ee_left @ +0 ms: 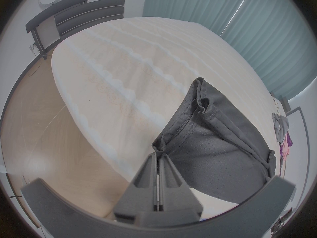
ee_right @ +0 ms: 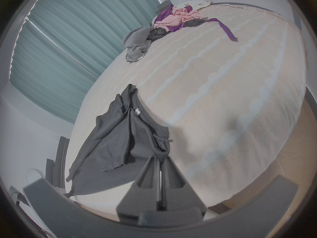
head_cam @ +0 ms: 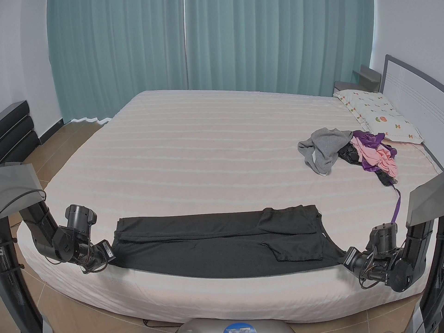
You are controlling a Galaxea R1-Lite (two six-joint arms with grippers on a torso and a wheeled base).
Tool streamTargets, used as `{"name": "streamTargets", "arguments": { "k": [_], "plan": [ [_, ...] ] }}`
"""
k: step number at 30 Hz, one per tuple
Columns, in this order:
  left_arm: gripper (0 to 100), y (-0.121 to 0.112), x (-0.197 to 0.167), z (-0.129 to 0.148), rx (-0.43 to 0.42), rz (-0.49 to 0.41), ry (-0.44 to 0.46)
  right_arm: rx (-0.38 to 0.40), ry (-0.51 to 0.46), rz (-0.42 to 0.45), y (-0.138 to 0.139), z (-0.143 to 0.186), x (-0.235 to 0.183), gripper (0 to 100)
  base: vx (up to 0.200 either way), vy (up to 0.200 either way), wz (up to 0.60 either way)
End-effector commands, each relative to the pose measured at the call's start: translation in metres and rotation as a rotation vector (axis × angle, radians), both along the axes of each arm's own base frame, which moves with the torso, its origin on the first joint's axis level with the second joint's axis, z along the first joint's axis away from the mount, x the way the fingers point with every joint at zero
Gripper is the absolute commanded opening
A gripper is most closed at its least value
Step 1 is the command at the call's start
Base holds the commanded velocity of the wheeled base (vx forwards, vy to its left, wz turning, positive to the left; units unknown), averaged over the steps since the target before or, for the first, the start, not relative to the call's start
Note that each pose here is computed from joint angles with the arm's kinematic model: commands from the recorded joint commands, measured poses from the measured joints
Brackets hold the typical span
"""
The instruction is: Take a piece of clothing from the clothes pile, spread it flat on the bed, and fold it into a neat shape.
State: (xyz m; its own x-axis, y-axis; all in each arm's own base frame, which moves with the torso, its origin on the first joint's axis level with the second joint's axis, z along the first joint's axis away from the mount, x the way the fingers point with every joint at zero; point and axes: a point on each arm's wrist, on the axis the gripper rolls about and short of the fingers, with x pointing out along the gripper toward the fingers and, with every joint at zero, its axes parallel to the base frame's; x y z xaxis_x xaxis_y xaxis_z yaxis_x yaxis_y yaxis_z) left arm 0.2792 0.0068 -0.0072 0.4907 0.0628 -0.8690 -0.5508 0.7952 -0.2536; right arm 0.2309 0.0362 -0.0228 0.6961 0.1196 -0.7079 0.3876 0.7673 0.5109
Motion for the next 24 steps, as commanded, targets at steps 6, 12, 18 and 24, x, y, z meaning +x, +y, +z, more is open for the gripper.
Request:
{"name": "streamTargets", "arguments": {
  "k": [6,12,18,24],
  "plan": [
    [0,0.000,-0.003,0.002,0.008,-0.012,0.013,-0.042,0.045,0.032,-0.004,-0.003,-0.012,0,0.000,0.000,0.00],
    [0,0.000,-0.004,-0.001,0.007,-0.030,0.026,-0.061,0.091,0.057,-0.003,-0.014,-0.015,0,0.000,0.000,0.00],
    [100,0.000,-0.004,0.000,0.004,-0.030,0.023,-0.034,0.061,0.069,-0.003,-0.011,-0.012,100,0.000,0.000,0.00],
    [100,0.007,-0.002,0.017,0.006,-0.003,-0.045,-0.026,-0.085,0.019,-0.013,0.017,-0.004,100,0.000,0.000,0.00]
  ]
}}
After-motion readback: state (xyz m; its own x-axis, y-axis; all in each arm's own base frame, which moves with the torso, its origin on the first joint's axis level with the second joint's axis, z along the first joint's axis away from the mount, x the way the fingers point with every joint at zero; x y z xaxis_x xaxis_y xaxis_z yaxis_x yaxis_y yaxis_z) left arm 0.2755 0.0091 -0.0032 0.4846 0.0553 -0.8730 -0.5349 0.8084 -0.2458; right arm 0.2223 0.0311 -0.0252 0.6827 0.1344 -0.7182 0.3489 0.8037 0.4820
